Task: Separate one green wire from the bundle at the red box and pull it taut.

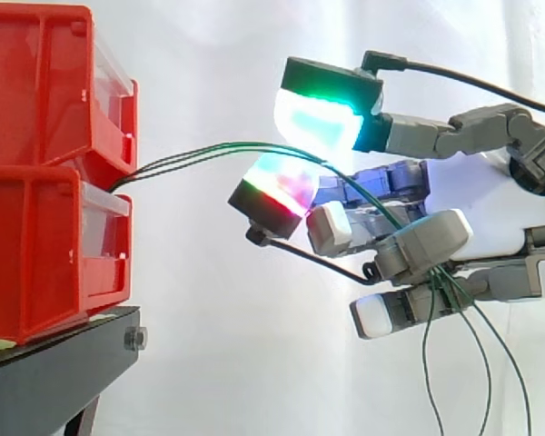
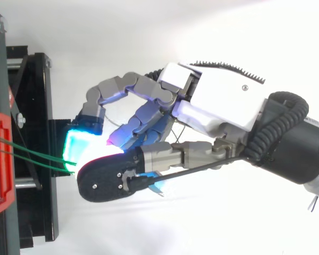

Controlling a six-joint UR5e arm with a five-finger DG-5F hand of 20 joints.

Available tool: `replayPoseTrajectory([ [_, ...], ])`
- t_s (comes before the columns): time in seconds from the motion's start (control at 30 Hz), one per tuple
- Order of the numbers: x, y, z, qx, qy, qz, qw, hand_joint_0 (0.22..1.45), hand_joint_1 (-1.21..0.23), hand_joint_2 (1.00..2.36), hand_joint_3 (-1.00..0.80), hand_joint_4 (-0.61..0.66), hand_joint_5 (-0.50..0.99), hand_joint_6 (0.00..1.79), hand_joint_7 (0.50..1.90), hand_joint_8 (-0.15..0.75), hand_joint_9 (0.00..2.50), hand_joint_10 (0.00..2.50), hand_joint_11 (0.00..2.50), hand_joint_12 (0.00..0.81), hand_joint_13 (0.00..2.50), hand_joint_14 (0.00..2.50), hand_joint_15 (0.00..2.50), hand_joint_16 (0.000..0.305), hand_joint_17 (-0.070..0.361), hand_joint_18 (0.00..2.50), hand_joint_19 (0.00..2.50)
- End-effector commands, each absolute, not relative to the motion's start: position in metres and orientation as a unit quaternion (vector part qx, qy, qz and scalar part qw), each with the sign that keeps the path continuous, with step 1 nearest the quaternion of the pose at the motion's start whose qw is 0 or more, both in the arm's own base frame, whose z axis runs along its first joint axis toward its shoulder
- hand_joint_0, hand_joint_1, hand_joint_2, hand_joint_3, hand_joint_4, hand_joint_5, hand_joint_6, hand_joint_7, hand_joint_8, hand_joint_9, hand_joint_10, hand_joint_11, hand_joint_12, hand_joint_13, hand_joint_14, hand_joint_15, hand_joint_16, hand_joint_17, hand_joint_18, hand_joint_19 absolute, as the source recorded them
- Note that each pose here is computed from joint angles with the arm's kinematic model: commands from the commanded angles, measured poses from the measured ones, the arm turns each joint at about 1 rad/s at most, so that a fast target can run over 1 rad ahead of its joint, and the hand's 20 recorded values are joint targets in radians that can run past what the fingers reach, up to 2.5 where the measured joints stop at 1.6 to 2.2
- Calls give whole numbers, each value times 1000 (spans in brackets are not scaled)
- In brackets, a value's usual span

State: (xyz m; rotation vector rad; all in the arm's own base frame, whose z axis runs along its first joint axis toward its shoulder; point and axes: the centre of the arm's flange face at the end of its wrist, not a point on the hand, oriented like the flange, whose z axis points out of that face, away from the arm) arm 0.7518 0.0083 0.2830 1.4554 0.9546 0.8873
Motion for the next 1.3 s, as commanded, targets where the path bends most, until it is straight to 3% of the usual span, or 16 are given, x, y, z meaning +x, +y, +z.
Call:
replayPoseTrajectory([
  [0.0,752,6,288,620,406,373,558,631,-718,1011,-364,-32,-200,892,1067,232,1130,22,935,302,1546,22,1285,51,115,950,671],
  [0.2,751,6,288,621,409,370,557,652,-762,1016,-273,-86,-201,910,1071,236,1130,21,941,296,1537,23,1275,51,115,951,670],
  [0.47,751,6,289,621,408,371,556,712,-838,1000,-500,-91,-197,908,1035,218,1097,21,928,307,1484,25,1234,50,112,940,635],
  [0.77,750,4,288,624,407,370,555,709,-845,1000,-500,-73,-190,904,1001,209,1098,21,920,312,1470,26,1213,48,108,937,620],
  [1.0,749,4,288,628,407,370,551,669,-792,1000,-500,-54,-186,901,1034,216,1138,21,930,302,1490,27,1220,48,107,941,638],
  [1.1,749,4,288,628,407,370,551,580,-684,1000,-500,-35,-182,899,1039,221,1240,22,1046,286,1613,21,1328,49,111,985,658],
  [1.27,750,4,286,627,409,369,551,516,-660,1000,-500,-11,-184,902,1021,234,1324,17,1221,278,1719,11,1458,52,118,1026,656],
])
